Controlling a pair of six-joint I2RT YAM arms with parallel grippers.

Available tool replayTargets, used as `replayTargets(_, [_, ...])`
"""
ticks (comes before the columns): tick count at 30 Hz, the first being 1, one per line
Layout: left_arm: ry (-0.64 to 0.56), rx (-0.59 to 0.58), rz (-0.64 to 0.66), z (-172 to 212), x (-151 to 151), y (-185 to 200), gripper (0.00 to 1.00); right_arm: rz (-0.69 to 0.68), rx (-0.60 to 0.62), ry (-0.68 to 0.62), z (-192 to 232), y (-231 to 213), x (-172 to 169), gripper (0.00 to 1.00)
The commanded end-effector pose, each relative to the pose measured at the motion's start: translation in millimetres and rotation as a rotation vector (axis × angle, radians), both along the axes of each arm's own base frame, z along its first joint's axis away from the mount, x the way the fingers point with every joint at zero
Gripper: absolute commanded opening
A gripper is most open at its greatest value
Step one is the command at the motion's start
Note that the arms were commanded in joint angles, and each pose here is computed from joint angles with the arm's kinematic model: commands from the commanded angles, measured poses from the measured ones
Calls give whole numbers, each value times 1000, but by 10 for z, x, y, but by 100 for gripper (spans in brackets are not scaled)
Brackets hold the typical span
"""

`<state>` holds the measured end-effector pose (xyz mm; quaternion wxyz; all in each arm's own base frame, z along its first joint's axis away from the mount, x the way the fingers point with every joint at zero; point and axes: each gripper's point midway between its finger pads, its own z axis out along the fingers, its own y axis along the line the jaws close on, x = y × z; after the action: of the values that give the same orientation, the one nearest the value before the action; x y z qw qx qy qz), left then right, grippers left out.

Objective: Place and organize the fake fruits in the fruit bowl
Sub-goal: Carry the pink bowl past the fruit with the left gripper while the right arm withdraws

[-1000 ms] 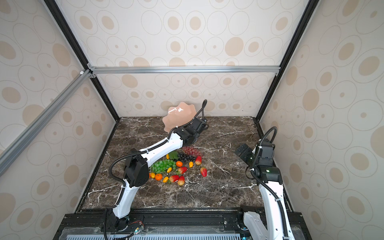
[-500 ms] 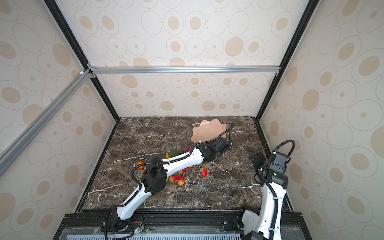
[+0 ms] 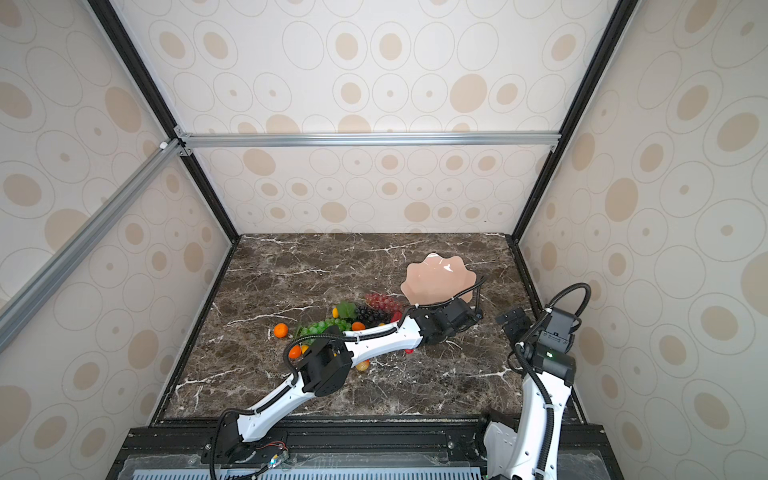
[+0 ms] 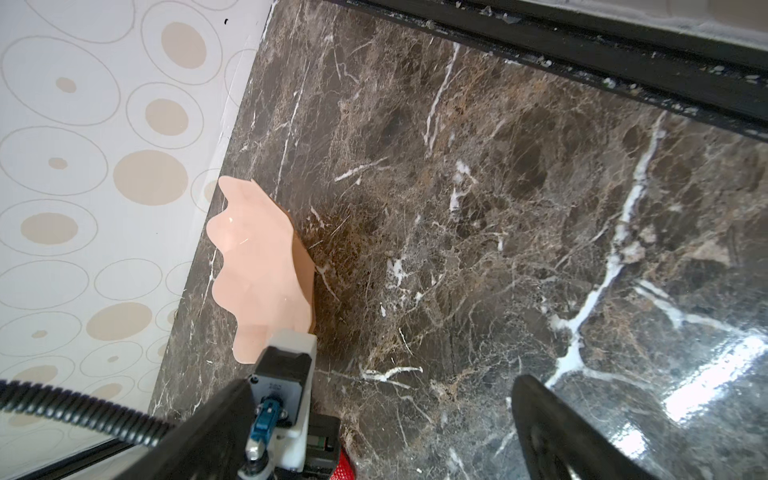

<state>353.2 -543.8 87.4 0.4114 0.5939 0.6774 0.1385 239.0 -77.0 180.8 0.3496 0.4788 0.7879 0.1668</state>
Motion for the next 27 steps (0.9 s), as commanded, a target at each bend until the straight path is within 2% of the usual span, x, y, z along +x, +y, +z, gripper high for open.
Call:
replayTargets(1, [-27,-9,-40,60,-60,-150,0,76,8,-82,169,109,84,100])
replayTargets(4, [-27,0,-42,7,-78,-159,0,130,20,-173,297,209,154,100])
replayTargets(7, [-35,-1,-37,-4,-72,-168,0,132,3,-177,325,203,143,100])
replayTargets(20, [-46,-15,-20,54,-59,-175,34,139,-28,-148,321,173,122,100])
replayTargets(23, [-57,-34,-8,195,-49,-174,43,134,-48,-142,342,151,102,100])
replayTargets(27, [-71,-90,17,519,-42,-143,50,122,-92,-140,427,103,76,100])
